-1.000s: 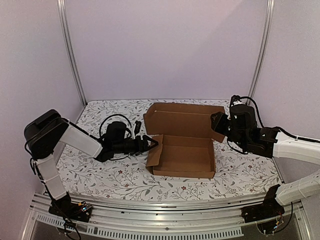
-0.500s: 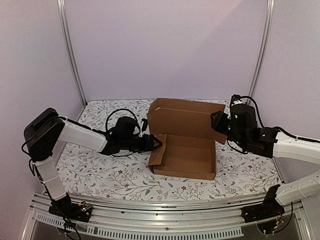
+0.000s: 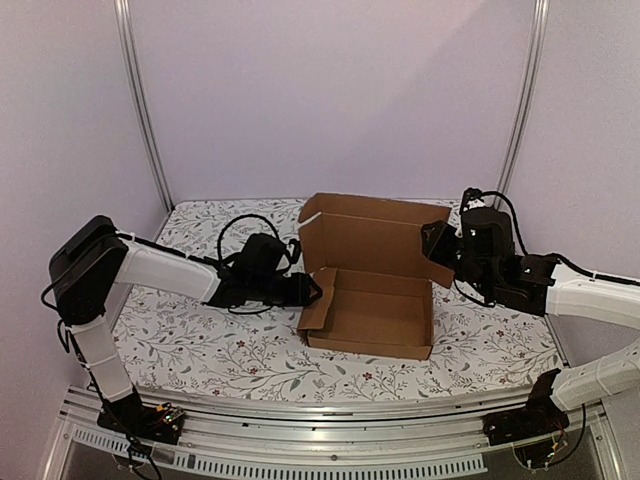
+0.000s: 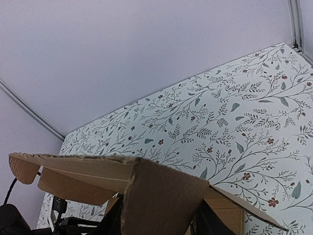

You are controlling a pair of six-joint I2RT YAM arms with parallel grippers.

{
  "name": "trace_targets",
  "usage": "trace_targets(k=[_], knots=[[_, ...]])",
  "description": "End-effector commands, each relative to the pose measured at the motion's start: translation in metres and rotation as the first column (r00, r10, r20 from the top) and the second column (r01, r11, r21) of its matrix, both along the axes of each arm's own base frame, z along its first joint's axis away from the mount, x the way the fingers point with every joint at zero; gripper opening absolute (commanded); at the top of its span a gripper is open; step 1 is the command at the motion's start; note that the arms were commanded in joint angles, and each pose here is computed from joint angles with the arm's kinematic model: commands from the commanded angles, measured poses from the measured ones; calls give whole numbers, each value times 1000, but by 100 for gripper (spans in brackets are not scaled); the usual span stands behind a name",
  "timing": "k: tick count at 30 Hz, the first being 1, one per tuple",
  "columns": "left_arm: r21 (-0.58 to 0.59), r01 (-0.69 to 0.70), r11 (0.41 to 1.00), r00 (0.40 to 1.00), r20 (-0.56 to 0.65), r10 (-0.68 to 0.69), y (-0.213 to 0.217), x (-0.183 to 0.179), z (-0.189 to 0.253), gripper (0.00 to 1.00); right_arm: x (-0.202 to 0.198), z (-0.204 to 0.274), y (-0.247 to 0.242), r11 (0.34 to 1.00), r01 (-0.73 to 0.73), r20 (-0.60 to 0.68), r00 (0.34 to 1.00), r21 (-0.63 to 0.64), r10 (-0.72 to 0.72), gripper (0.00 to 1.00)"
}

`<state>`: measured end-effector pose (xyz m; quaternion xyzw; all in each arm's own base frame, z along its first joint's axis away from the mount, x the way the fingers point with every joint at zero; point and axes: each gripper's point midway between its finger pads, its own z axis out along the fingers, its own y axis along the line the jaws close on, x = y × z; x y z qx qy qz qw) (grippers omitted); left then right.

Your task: Fold the paper box

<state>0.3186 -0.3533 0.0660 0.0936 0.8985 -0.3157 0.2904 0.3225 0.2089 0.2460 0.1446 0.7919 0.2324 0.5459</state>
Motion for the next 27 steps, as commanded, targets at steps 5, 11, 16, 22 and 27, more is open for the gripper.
trace_targets(k=[5,11,16,22,27], knots=[[89,39,995,999,10,-40,-14,-10,-8,42,-3,-4,-1,1000,-11,2,1000,20,11,41],[129,31,991,999,16,-33,-14,-11,-16,37,-8,-9,-9,1000,1,0,1000,21,-1,41],[167,26,986,999,29,-32,-15,-12,-21,33,-14,-11,-19,1000,16,3,1000,24,-16,41],[198,41,979,998,34,-49,-23,-18,-26,27,-19,-15,-25,999,24,-1,1000,30,-24,41],[213,52,976,998,32,-60,-29,-21,-28,20,-22,-16,-29,999,27,0,1000,33,-27,41]])
